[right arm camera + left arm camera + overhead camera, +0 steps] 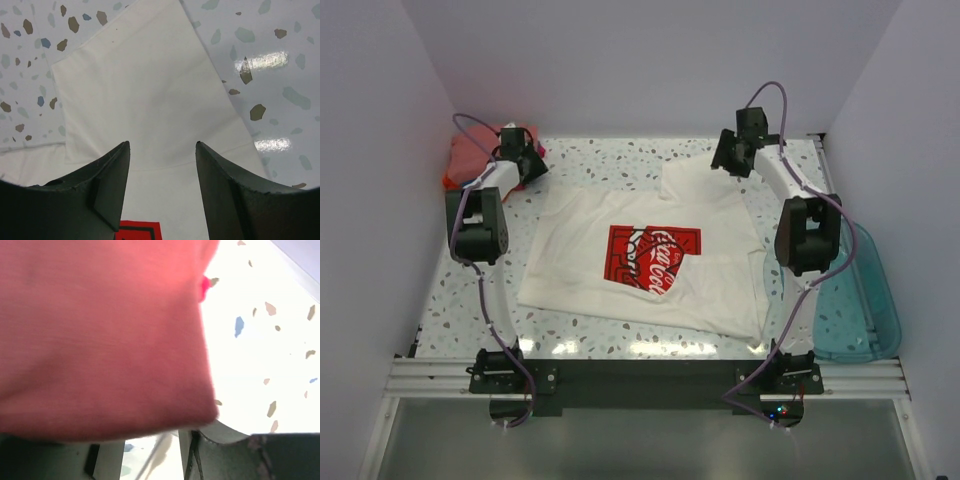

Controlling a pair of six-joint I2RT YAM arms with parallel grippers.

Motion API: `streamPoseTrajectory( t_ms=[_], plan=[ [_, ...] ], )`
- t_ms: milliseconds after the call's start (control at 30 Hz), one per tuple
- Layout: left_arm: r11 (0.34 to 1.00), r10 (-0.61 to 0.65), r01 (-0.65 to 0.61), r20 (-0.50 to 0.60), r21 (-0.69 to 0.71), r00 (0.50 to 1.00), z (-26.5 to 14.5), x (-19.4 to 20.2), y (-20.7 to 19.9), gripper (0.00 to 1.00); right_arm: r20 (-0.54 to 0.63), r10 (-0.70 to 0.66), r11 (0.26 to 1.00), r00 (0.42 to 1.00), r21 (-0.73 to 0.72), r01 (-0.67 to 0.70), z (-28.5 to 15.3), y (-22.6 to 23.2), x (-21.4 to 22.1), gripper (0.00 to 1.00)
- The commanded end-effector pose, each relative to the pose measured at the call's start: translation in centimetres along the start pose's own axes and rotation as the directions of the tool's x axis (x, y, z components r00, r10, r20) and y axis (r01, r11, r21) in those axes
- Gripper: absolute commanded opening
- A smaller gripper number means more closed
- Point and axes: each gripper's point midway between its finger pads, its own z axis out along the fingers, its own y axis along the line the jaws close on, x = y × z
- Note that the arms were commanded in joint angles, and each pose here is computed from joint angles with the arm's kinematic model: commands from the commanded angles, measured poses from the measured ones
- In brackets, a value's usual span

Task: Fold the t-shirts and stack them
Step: Fold the tshirt

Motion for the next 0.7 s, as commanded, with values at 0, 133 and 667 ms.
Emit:
streamPoseTrajectory(
  t_ms=[0, 133, 667],
  plan=[
    [0.982, 0.085, -0.098, 0.092, 0.158, 0.992, -1.3, -2.2, -4.6, 0.47, 0.060, -0.021, 1.000, 0.998, 0.021, 0.020, 0.2, -0.6, -2.4, 0.59],
    [0.983, 0.131, -0.139, 0.069, 0.123, 0.989, -1.5, -0.9, -4.8, 0.47, 0.060, -0.007, 1.000, 0.998, 0.021, 0.006, 0.6, -1.3, -2.9, 0.59],
    [0.951, 0.300, -0.291, 0.079, -0.106, 0.951, -3.2, 0.2, -4.2, 0.49, 0.013, 0.011, 0.999, 1.000, 0.051, -0.012, 4.8, -3.7, -3.0, 0.59]
  ],
)
